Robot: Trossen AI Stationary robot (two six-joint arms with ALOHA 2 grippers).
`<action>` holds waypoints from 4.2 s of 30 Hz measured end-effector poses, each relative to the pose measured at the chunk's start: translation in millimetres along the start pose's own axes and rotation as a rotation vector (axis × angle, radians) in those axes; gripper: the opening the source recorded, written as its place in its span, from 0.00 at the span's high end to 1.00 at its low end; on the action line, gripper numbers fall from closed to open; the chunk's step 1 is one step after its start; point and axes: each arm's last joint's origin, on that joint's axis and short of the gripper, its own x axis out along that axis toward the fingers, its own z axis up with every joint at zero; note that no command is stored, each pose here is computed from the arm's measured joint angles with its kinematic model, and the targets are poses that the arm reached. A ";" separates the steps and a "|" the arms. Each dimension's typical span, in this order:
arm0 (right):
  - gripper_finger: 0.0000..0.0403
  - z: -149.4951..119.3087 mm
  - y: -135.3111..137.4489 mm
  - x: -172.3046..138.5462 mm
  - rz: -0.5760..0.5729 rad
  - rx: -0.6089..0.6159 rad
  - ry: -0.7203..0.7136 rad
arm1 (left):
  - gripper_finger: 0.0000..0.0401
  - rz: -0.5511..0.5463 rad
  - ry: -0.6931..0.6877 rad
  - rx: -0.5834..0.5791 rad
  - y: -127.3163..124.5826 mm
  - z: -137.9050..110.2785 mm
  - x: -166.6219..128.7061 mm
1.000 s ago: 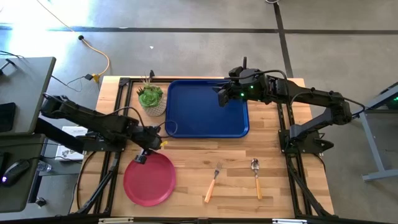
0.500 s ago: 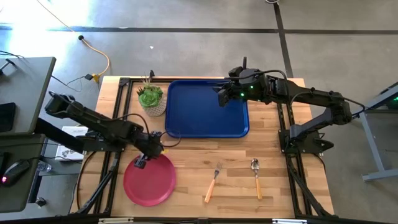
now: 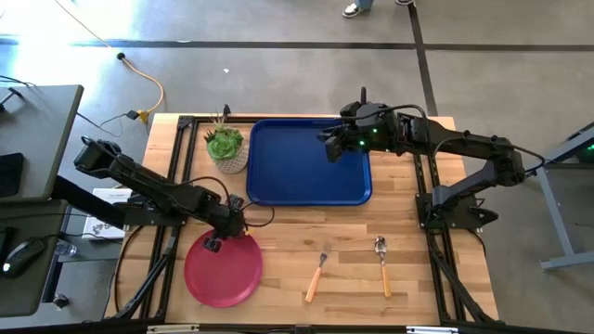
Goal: Pick and place plate/cup/fork/spoon on tray
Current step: Put the pink plate on the blue serving tray to the bottom left of the green cup
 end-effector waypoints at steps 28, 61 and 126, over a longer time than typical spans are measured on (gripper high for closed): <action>0.69 -0.9 -0.6 0.0 -0.006 -0.003 0.010 | 0.93 0.022 0.117 -0.044 0.7 0.4 24.6; 0.69 0.7 0.3 0.0 0.001 0.005 -0.008 | 1.00 0.062 -0.119 -0.376 50.5 -4.5 -10.9; 0.69 62.2 -98.4 -4.6 -0.358 -0.032 -0.245 | 1.00 0.496 -0.292 -1.042 261.0 29.4 -55.1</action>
